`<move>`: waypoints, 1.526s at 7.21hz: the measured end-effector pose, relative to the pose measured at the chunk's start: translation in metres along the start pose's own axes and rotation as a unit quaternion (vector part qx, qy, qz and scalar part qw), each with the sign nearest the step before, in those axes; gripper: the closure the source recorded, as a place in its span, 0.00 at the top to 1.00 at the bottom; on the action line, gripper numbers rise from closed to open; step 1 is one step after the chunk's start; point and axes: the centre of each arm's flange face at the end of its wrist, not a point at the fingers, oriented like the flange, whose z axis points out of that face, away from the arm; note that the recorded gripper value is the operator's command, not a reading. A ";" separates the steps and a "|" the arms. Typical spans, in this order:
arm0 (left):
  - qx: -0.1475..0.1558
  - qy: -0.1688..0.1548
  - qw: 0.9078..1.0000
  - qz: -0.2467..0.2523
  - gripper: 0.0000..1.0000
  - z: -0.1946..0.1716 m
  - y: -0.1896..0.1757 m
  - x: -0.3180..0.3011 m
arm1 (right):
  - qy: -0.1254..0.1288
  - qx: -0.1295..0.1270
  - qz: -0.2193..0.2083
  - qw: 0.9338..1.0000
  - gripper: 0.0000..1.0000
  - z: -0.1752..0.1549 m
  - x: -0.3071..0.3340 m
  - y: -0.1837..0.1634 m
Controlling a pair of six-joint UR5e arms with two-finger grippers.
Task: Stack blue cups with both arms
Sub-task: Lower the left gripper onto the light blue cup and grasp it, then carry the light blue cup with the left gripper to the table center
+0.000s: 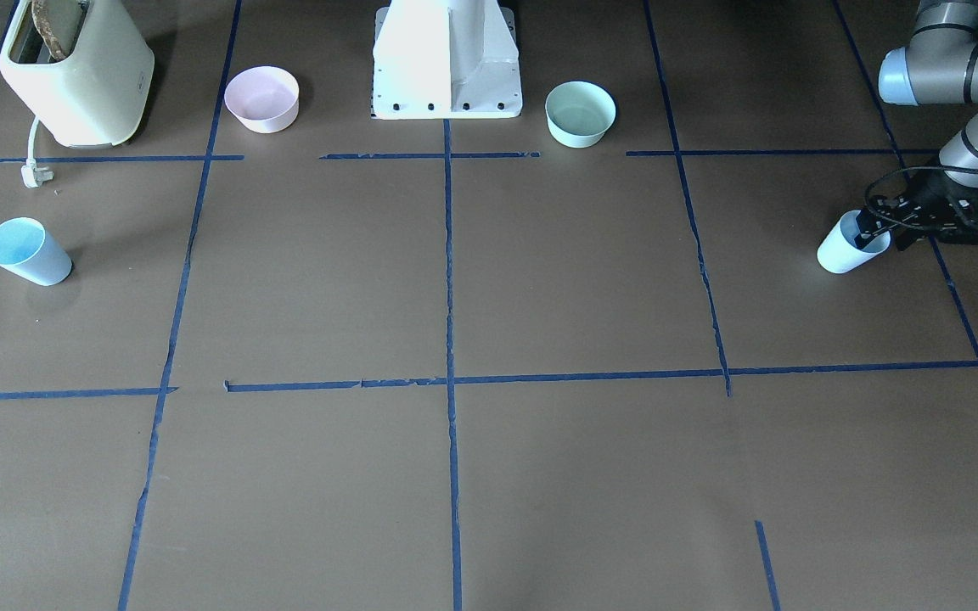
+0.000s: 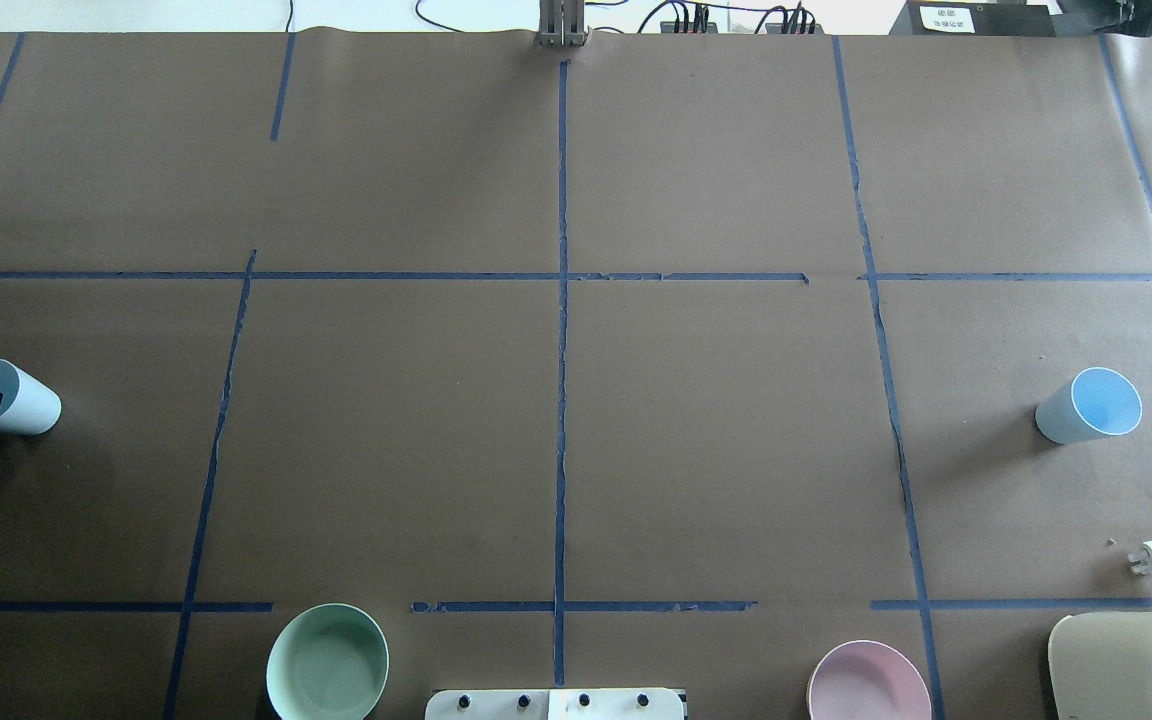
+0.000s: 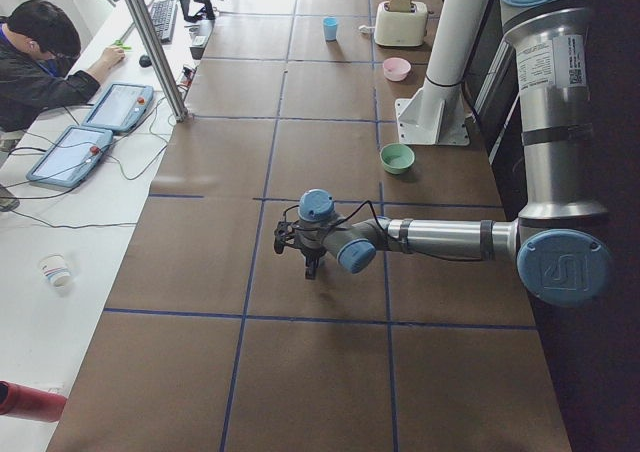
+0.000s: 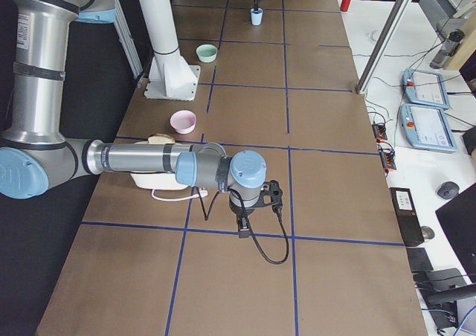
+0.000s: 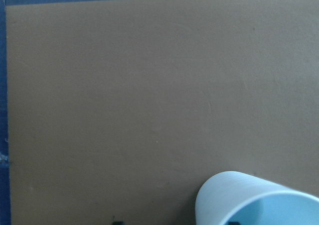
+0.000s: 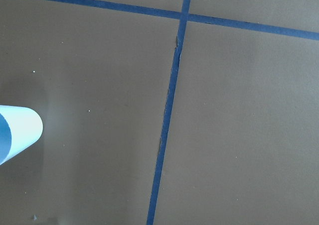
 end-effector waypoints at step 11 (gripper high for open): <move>-0.014 0.113 0.992 0.056 0.00 -0.052 -0.101 0.356 | 0.000 -0.002 0.003 1.000 1.00 0.002 0.002 0.001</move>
